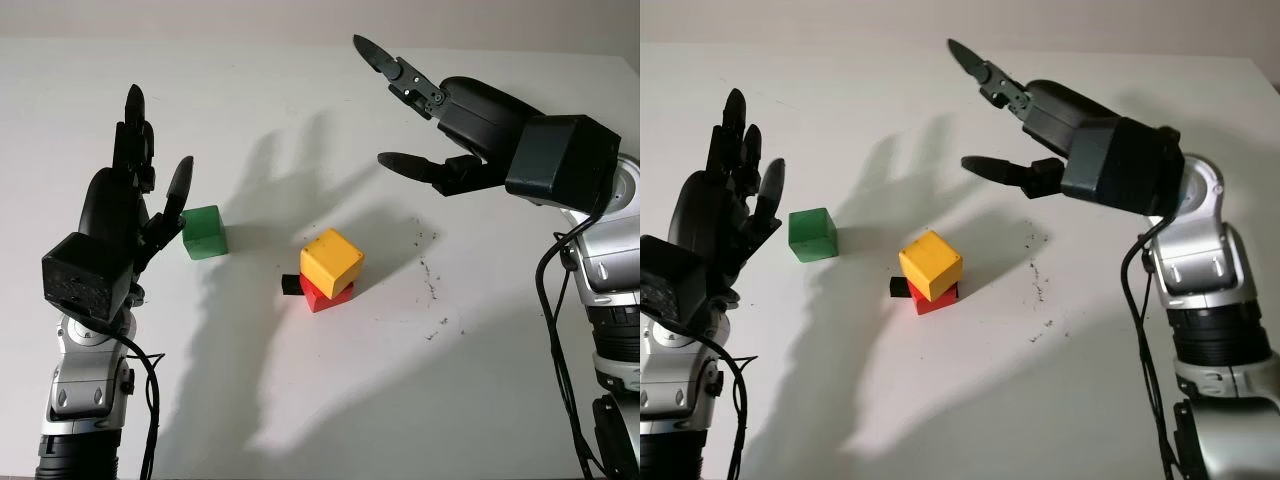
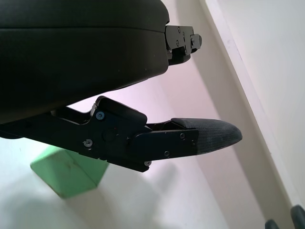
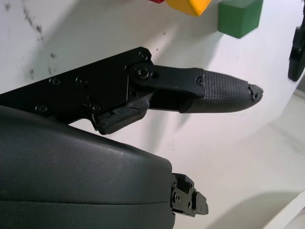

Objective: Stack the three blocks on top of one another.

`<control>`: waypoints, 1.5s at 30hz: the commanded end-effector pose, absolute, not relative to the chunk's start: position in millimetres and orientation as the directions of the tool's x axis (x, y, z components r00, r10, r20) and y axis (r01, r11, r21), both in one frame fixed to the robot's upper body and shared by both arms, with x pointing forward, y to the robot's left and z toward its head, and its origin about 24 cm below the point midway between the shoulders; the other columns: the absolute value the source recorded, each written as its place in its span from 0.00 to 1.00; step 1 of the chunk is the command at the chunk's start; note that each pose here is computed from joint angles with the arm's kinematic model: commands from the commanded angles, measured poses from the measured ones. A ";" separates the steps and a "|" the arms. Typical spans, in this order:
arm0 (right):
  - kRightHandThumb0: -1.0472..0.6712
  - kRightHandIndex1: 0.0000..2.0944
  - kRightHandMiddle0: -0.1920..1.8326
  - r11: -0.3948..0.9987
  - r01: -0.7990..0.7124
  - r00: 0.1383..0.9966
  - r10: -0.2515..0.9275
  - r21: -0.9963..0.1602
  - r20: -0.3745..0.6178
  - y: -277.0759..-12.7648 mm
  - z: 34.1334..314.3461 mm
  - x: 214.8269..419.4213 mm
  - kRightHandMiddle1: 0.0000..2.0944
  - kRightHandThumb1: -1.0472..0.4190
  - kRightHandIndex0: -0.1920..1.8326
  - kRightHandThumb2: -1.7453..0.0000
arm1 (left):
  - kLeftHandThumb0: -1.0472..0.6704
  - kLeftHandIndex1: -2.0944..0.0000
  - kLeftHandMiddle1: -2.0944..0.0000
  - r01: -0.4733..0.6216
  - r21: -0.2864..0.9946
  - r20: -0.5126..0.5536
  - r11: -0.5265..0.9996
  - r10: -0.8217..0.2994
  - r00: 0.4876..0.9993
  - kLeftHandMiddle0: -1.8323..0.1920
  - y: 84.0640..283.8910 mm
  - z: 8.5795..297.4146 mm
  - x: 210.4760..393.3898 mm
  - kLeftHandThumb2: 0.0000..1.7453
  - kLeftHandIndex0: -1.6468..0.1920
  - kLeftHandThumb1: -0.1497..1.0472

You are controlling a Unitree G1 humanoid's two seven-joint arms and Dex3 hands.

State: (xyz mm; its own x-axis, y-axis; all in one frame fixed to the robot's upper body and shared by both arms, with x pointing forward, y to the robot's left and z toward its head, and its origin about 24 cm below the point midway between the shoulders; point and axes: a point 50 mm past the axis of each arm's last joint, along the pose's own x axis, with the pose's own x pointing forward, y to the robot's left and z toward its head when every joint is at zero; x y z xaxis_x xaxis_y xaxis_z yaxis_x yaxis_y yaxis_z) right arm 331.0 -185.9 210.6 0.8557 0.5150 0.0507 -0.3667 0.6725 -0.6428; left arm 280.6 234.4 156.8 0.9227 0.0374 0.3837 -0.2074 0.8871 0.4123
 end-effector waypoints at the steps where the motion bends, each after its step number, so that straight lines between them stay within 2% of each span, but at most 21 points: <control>1: 0.14 0.00 0.00 0.764 -0.380 0.874 0.481 -0.522 0.067 -191.1 199.7 326.5 0.00 0.00 0.00 0.62 | 0.20 0.93 0.94 -0.239 0.478 0.400 0.845 0.033 0.916 0.80 242.7 159.6 274.8 0.28 0.86 1.00; 5: 0.16 0.00 0.00 0.876 -0.361 0.913 0.402 -0.319 0.072 -195.0 177.9 320.3 0.00 0.00 0.00 0.61 | 0.21 0.91 0.94 -0.251 0.567 0.402 0.784 0.002 0.915 0.74 253.4 168.5 271.3 0.23 0.77 1.00; 9: 0.15 0.00 0.00 0.940 -0.332 0.937 0.338 -0.081 0.088 -189.2 163.4 309.8 0.00 0.00 0.00 0.56 | 0.20 0.93 0.97 -0.239 0.709 0.347 0.664 -0.034 0.937 0.77 260.4 181.3 265.8 0.17 0.77 1.00; 12: 0.13 0.00 0.00 0.946 -0.324 0.941 0.323 -0.005 0.098 -183.7 158.2 301.3 0.00 0.00 0.00 0.54 | 0.20 0.94 0.98 -0.207 0.792 0.306 0.575 -0.079 0.949 0.80 262.2 188.5 264.6 0.15 0.77 1.00; 18: 0.12 0.00 0.00 0.960 -0.278 0.955 0.272 0.041 0.115 -183.7 148.0 291.1 0.00 0.00 0.00 0.55 | 0.18 0.96 0.98 -0.115 0.902 0.177 0.417 -0.112 0.978 0.86 265.3 199.0 267.8 0.05 0.75 0.99; 25: 0.13 0.00 0.00 0.966 -0.247 0.966 0.241 0.073 0.092 -189.5 143.4 284.8 0.00 0.00 0.00 0.55 | 0.13 0.97 0.98 -0.023 0.963 0.059 0.268 -0.126 0.990 0.89 261.7 200.4 276.5 0.03 0.74 0.97; 30: 0.13 0.00 0.00 0.968 -0.242 0.968 0.235 0.073 0.090 -191.4 143.9 282.0 0.00 0.00 0.00 0.55 | 0.09 0.97 0.98 0.011 0.979 0.023 0.204 -0.161 0.987 0.90 256.1 192.1 284.9 0.03 0.74 0.99; 35: 0.14 0.00 0.00 0.969 -0.237 0.970 0.231 0.072 0.082 -189.9 145.5 279.0 0.00 0.00 0.00 0.56 | 0.12 0.98 0.98 0.061 0.976 -0.025 0.208 -0.169 0.985 0.92 247.4 183.3 289.7 0.03 0.76 0.98; 40: 0.15 0.00 0.00 0.964 -0.256 0.965 0.252 0.065 0.071 -188.4 143.2 279.0 0.00 0.00 0.00 0.55 | 0.13 1.00 0.99 0.099 0.980 -0.064 0.175 -0.195 0.979 0.95 240.0 172.5 289.5 0.03 0.82 1.00; 45: 0.15 0.00 0.00 0.963 -0.260 0.965 0.256 0.066 0.065 -185.7 140.8 279.5 0.00 0.00 0.00 0.54 | 0.13 0.99 0.98 0.066 0.996 -0.053 0.060 -0.193 0.980 0.96 231.4 165.8 292.2 0.04 0.83 1.00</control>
State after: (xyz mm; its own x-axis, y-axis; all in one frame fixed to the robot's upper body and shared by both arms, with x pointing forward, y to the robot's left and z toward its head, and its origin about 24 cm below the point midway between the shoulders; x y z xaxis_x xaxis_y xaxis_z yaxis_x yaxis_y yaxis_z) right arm 281.5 -184.8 141.7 0.9640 0.2575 0.0663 -0.2621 0.9622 0.0736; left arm 290.9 234.8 165.3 0.9803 -0.1863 -0.0663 0.0820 0.0777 0.9936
